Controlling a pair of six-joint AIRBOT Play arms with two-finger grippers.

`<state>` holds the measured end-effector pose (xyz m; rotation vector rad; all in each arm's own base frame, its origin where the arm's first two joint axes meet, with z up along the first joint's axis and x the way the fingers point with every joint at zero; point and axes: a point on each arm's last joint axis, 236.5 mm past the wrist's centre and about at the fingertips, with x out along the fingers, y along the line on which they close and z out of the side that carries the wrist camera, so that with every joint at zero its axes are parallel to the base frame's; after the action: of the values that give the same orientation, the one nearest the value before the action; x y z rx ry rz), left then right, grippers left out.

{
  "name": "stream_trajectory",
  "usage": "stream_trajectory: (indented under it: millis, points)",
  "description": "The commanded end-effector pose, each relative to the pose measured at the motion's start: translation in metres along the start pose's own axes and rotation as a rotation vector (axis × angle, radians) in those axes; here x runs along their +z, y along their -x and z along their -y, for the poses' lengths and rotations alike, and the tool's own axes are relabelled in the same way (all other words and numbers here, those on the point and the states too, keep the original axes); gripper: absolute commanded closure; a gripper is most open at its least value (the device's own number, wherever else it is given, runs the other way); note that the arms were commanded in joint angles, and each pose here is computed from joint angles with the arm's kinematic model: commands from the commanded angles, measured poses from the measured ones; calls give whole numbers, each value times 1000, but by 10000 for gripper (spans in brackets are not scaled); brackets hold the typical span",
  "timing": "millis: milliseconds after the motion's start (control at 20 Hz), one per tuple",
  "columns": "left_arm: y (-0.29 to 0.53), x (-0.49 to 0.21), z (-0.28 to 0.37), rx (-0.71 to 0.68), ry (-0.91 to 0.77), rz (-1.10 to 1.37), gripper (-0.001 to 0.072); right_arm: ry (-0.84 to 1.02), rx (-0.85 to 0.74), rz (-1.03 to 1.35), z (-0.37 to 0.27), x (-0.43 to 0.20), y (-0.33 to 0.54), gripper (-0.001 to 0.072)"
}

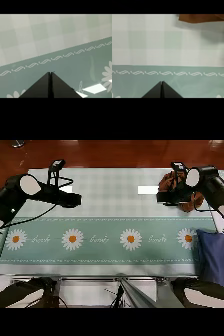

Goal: Fold the shirts.

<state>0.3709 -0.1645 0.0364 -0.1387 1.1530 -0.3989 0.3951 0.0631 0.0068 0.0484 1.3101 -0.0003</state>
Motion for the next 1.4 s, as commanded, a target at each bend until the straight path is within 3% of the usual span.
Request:
stream_trajectory:
  millis: [0, 700, 950, 1050, 1100, 1150, 1200, 1350]
  points:
    - [0, 0, 0, 0, -1, 0, 682, 1, 0, -1, 0, 0, 0, 688]
    - [0, 0, 0, 0, -1, 0, 682, -2, 9, 14, -2, 3, 0, 688]
    - [1, 26, -1, 4, -1, 110, 682, 25, 27, 326, -8, 76, 12, 688]
    - [5, 52, -4, 11, 2, 219, 671, 100, -62, 463, 8, 106, 25, 654]
    - [9, 69, -7, 20, -14, 294, 489, 113, -118, 539, 21, 123, 34, 358]
    - [13, 85, -10, 31, -43, 361, 135, 99, -153, 601, 33, 137, 42, 74]
    - [16, 97, -14, 45, -57, 414, 3, 68, -176, 647, 48, 147, 46, 82]
    - [16, 109, -26, 63, -40, 459, 3, -154, -207, 659, 118, 154, 30, 82]
